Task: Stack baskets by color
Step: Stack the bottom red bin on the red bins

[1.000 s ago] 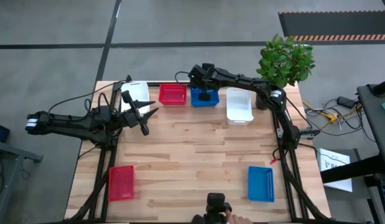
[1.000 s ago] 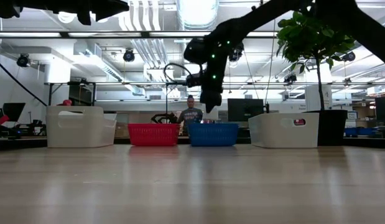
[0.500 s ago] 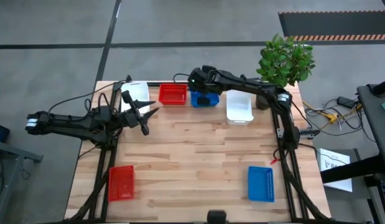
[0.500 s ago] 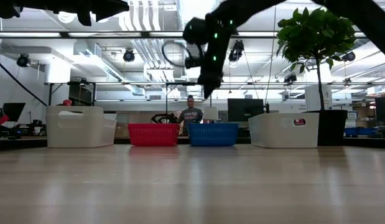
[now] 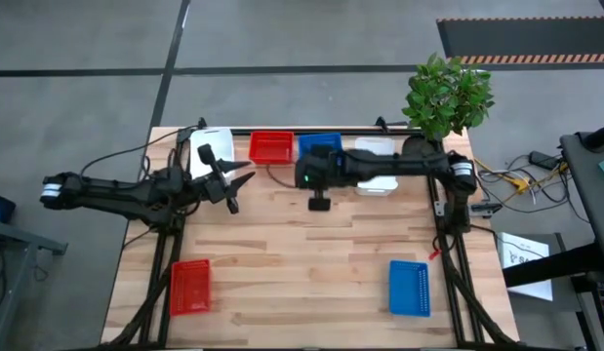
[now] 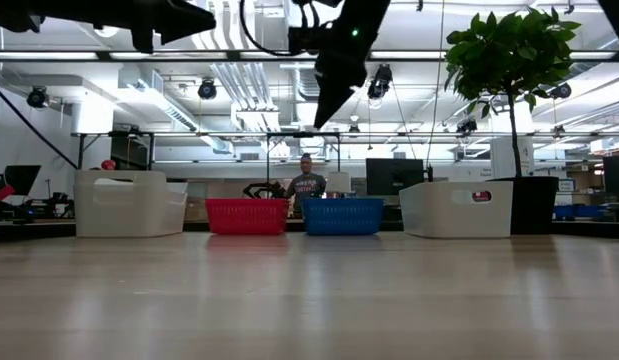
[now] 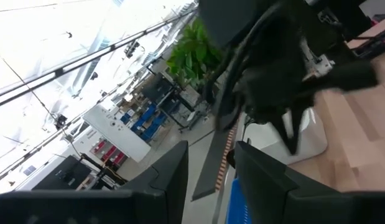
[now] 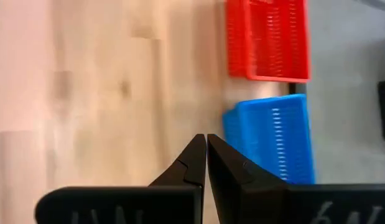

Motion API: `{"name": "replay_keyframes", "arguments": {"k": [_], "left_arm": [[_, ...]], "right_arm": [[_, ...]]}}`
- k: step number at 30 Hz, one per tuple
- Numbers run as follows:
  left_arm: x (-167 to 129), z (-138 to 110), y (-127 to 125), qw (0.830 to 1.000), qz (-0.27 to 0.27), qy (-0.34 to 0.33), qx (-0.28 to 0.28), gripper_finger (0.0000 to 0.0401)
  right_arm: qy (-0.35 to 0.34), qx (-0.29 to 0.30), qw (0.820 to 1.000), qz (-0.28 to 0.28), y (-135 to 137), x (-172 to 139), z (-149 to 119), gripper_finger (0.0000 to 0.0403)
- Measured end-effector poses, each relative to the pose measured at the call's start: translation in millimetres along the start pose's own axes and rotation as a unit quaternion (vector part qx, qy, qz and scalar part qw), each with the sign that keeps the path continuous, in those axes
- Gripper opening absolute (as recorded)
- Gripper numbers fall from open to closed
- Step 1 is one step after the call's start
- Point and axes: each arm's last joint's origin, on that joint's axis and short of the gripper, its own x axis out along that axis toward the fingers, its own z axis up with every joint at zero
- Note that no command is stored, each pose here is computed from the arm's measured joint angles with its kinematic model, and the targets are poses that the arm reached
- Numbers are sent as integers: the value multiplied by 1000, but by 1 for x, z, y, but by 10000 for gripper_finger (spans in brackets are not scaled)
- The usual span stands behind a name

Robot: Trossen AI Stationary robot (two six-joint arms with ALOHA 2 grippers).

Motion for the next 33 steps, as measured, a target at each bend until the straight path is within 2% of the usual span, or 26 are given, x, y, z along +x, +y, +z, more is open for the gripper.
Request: {"name": "replay_keyframes", "arguments": {"k": [3, 7, 10, 14, 18, 20, 24, 26, 29, 33], "left_arm": [[4, 1, -2, 1000, 3, -3, -2, 116], [12, 0, -8, 1000, -2, -1, -6, 116], [20, 0, -13, 999, -10, 7, -34, 116], [29, -4, -24, 995, -27, 28, -96, 116], [38, -14, -40, 971, -45, 66, -227, 116], [41, -19, -51, 951, -56, 95, -289, 116], [45, -24, -68, 910, -84, 166, -371, 116], [48, -23, -72, 881, -101, 205, -415, 116], [52, -18, -75, 816, -141, 272, -490, 116], [53, -8, -79, 706, -162, 402, -560, 116]], "right_arm": [[-3, -10, 1000, 14, 27, -1, -6, 9], [-46, -25, 998, 25, 59, 2, -15, 9], [-87, -31, 995, 27, 74, 5, -28, 9], [-132, -36, 990, 24, 83, 6, -51, 9], [-200, -42, 979, 5, 80, -2, -71, 9], [-237, -52, 970, -10, 76, -7, -81, 9], [-320, -78, 943, -53, 66, -21, -97, 9], [-368, -84, 923, -71, 60, -29, -104, 9], [-423, -92, 898, -73, 53, -38, -117, 9], [-452, -89, 884, -76, 46, -44, -132, 9]]}}
